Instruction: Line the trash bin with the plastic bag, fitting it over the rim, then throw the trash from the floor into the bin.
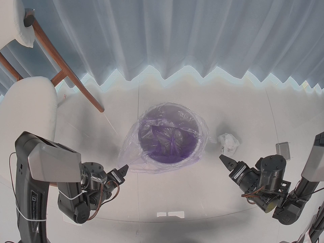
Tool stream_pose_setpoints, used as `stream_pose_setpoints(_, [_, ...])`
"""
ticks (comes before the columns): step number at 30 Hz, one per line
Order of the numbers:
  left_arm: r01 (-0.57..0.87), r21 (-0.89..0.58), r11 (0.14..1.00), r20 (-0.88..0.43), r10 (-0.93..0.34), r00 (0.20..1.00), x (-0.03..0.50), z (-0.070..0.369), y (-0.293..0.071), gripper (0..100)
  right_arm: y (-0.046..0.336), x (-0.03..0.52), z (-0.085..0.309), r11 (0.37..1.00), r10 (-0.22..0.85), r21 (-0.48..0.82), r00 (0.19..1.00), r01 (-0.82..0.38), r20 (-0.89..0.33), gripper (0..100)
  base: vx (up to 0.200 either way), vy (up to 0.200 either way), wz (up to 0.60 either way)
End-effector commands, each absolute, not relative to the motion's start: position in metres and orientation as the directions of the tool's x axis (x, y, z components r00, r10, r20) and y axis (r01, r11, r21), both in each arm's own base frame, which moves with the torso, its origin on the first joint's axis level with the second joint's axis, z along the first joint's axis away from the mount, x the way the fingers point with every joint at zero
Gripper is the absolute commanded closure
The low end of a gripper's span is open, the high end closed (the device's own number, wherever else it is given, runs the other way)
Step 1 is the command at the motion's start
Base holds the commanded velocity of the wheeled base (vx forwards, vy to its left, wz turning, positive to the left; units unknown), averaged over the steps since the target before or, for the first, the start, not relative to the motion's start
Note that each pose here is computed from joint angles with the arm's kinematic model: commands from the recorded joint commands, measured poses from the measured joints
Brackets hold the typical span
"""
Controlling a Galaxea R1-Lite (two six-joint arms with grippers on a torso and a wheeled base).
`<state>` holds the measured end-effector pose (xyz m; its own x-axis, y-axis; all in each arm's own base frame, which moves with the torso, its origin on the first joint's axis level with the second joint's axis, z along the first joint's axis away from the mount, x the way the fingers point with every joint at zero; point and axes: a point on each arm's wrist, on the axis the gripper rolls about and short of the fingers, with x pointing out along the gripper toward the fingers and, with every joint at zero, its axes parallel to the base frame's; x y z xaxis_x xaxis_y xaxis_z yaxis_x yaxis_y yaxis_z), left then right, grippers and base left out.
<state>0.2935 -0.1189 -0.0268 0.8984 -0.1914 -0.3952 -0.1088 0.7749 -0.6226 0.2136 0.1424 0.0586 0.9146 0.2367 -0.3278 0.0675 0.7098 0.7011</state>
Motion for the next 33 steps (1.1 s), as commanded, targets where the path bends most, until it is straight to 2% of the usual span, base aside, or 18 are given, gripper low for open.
stream_pose_setpoints(1, [-0.071,-0.655,0.752,-0.339,-0.209,0.917,0.273,0.012,-0.114,0,0.163,0.219,0.077,0.651,0.307,0.759,0.920,-0.016,-0.243,0,0.000,0.000,0.00])
stream_pose_setpoints(3, [-0.058,-0.673,0.738,-0.313,-0.214,0.925,0.260,0.029,-0.109,0,0.173,0.225,0.082,0.634,0.322,0.773,0.916,-0.022,-0.238,0,0.000,0.000,0.00])
stream_pose_setpoints(6, [-0.039,-0.695,0.718,-0.282,-0.222,0.933,0.244,0.048,-0.103,0,0.184,0.228,0.087,0.644,0.362,0.765,0.890,-0.022,-0.278,0,0.000,0.000,0.00])
stream_pose_setpoints(8, [0.000,-0.712,0.702,-0.243,-0.247,0.938,0.220,0.068,-0.097,0,0.195,0.235,0.091,0.660,0.410,0.751,0.838,-0.001,-0.359,0,0.000,0.000,0.00])
stream_pose_setpoints(13, [0.080,-0.727,0.682,-0.194,-0.316,0.929,0.184,0.088,-0.096,0,0.216,0.259,0.078,0.717,0.381,0.692,0.784,0.085,-0.491,0,0.000,0.000,0.00])
stream_pose_setpoints(16, [0.127,-0.734,0.668,-0.164,-0.356,0.920,0.169,0.096,-0.097,0,0.224,0.267,0.075,0.728,0.375,0.678,0.772,0.097,-0.513,0,0.000,0.000,0.00])
stream_pose_setpoints(20, [0.270,-0.728,0.630,0.006,-0.388,0.921,0.150,0.128,-0.092,0,0.242,0.272,0.059,0.739,0.377,0.664,0.743,0.119,-0.553,0,0.000,0.000,0.00])
stream_pose_setpoints(22, [0.354,-0.618,0.702,0.105,-0.373,0.922,0.144,0.146,-0.086,0,0.245,0.272,0.058,0.736,0.376,0.664,0.735,0.134,-0.565,0,0.000,0.000,0.00])
stream_pose_setpoints(23, [0.359,-0.607,0.709,0.111,-0.371,0.922,0.143,0.147,-0.085,0,0.246,0.273,0.058,0.736,0.375,0.664,0.734,0.136,-0.566,0,0.000,0.000,0.00])
stream_pose_setpoints(24, [0.362,-0.454,0.815,0.138,-0.336,0.932,0.136,0.151,-0.074,0,0.249,0.277,0.055,0.730,0.369,0.665,0.728,0.158,-0.578,0,0.000,0.000,0.00])
stream_pose_setpoints(25, [0.362,-0.454,0.815,0.138,-0.336,0.932,0.136,0.151,-0.074,0,0.249,0.277,0.055,0.730,0.369,0.665,0.728,0.158,-0.578,0,0.000,0.000,0.00])
stream_pose_setpoints(26, [0.300,-0.329,0.895,0.176,-0.254,0.951,0.136,0.157,-0.059,0,0.254,0.284,0.052,0.722,0.364,0.669,0.726,0.175,-0.583,0,0.000,0.000,0.00])
stream_pose_setpoints(27, [0.250,-0.296,0.922,0.207,-0.193,0.959,0.135,0.161,-0.048,0,0.255,0.286,0.051,0.718,0.362,0.672,0.729,0.180,-0.582,0,0.000,0.000,0.00])
stream_pose_setpoints(29, [0.250,-0.296,0.922,0.207,-0.193,0.959,0.135,0.161,-0.048,0,0.255,0.286,0.051,0.718,0.362,0.672,0.729,0.180,-0.582,0,0.000,0.000,0.00])
stream_pose_setpoints(30, [0.152,-0.217,0.964,0.328,-0.075,0.942,0.119,0.178,-0.019,0,0.255,0.289,0.056,0.707,0.360,0.682,0.735,0.186,-0.574,0,0.000,0.000,0.00])
stream_pose_setpoints(31, [0.152,-0.217,0.964,0.328,-0.075,0.942,0.119,0.178,-0.019,0,0.255,0.289,0.056,0.707,0.360,0.682,0.735,0.186,-0.574,0,0.000,0.000,0.00])
stream_pose_setpoints(33, [0.051,-0.206,0.977,0.325,0.020,0.945,0.105,0.180,-0.006,0,0.255,0.288,0.061,0.711,0.358,0.677,0.731,0.190,-0.581,0,0.000,0.000,0.00])
